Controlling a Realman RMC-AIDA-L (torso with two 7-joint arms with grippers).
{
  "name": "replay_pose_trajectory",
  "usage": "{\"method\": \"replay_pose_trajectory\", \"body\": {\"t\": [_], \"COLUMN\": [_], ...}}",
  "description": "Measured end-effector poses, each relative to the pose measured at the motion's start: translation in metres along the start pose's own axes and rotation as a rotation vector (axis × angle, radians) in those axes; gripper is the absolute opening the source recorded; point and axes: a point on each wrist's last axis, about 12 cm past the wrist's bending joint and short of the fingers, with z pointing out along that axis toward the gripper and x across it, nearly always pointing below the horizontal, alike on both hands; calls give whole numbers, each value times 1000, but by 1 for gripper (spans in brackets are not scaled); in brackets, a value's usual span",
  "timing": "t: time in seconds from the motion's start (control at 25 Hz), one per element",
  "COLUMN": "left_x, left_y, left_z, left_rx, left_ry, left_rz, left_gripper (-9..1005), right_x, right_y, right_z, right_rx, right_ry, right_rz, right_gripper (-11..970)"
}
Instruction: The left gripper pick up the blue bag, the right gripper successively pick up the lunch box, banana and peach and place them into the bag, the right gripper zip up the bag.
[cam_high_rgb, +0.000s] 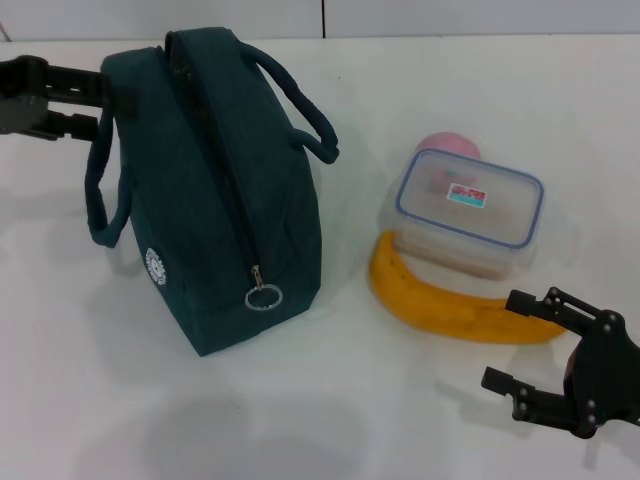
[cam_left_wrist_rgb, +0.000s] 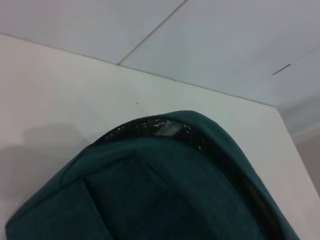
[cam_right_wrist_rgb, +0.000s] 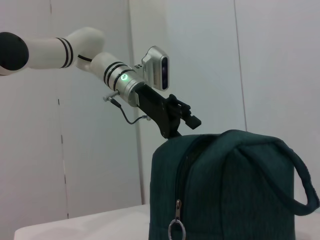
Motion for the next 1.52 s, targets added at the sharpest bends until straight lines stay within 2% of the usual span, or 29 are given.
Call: {"method": "replay_pose_trajectory", "body": {"t": [0.24, 0.72, 1.08, 1.2, 1.52], "left_x": [-2, -2, -3, -3, -3], "left_y": [2, -5, -9, -8, -8], "left_z": [10, 31, 30, 28, 29], "left_rx": [-32, -51, -27, -12, -18], "left_ry": [-2, 52, 43, 29, 38], "left_rz": [-22, -9, 56, 65, 70], "left_gripper": [876, 875, 832, 629, 454], "right_x": [0, 0, 0, 0, -1], "right_y": [0, -1, -1, -1, -1], "right_z": [0, 1, 2, 2, 2], "right_rx": [-1, -1, -1, -2, -1], "right_ry": [0, 2, 1, -1, -3], "right_rz": [-2, -2, -1, 1, 2], "right_gripper": [815, 813, 811, 811, 810]}}
